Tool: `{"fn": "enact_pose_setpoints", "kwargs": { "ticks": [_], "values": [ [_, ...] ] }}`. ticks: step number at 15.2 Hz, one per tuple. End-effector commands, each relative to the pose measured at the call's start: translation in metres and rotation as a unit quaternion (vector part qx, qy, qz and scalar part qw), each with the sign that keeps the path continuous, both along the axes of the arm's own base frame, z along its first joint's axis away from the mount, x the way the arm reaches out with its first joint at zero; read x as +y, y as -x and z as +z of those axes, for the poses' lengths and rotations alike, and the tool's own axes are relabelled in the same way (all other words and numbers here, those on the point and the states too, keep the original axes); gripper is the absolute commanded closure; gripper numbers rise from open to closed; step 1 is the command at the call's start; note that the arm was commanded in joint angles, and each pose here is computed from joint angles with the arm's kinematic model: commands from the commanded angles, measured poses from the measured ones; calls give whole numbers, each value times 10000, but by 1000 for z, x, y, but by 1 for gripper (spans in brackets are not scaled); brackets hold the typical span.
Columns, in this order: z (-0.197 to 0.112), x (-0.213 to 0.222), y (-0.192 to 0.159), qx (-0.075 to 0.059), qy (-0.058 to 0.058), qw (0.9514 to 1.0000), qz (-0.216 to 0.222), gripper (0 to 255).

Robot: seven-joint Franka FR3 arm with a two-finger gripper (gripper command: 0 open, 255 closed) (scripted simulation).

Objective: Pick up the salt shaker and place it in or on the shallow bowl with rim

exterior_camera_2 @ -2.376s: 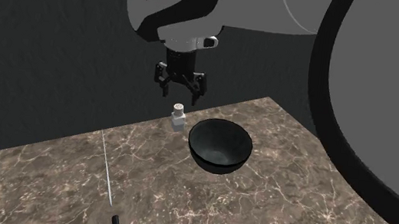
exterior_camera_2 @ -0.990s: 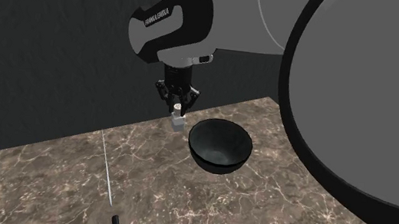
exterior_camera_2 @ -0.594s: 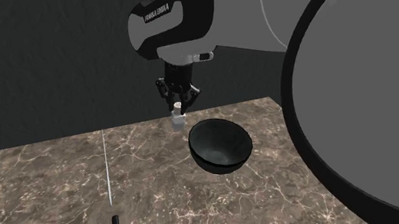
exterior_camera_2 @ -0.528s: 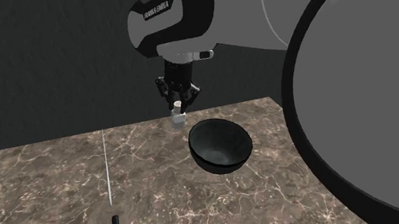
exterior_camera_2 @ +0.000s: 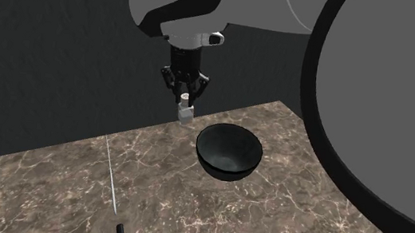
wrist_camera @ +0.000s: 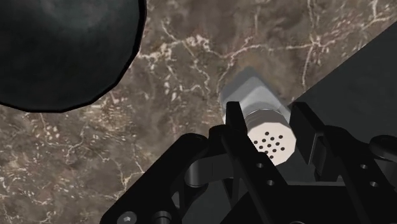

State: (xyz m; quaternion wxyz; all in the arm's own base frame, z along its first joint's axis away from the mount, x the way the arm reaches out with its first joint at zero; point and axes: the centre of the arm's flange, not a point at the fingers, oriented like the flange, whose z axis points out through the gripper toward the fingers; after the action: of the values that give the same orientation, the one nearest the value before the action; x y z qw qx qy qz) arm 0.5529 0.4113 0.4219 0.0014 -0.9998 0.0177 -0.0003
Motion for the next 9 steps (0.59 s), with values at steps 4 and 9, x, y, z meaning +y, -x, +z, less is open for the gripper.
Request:
{"fn": "enact_pose_setpoints", "kwargs": {
  "ticks": [4, 9],
  "values": [
    [26, -1, 0, 2, 2, 10000, 0, 255],
    [53, -1, 0, 2, 2, 10000, 0, 255]
  ]
}}
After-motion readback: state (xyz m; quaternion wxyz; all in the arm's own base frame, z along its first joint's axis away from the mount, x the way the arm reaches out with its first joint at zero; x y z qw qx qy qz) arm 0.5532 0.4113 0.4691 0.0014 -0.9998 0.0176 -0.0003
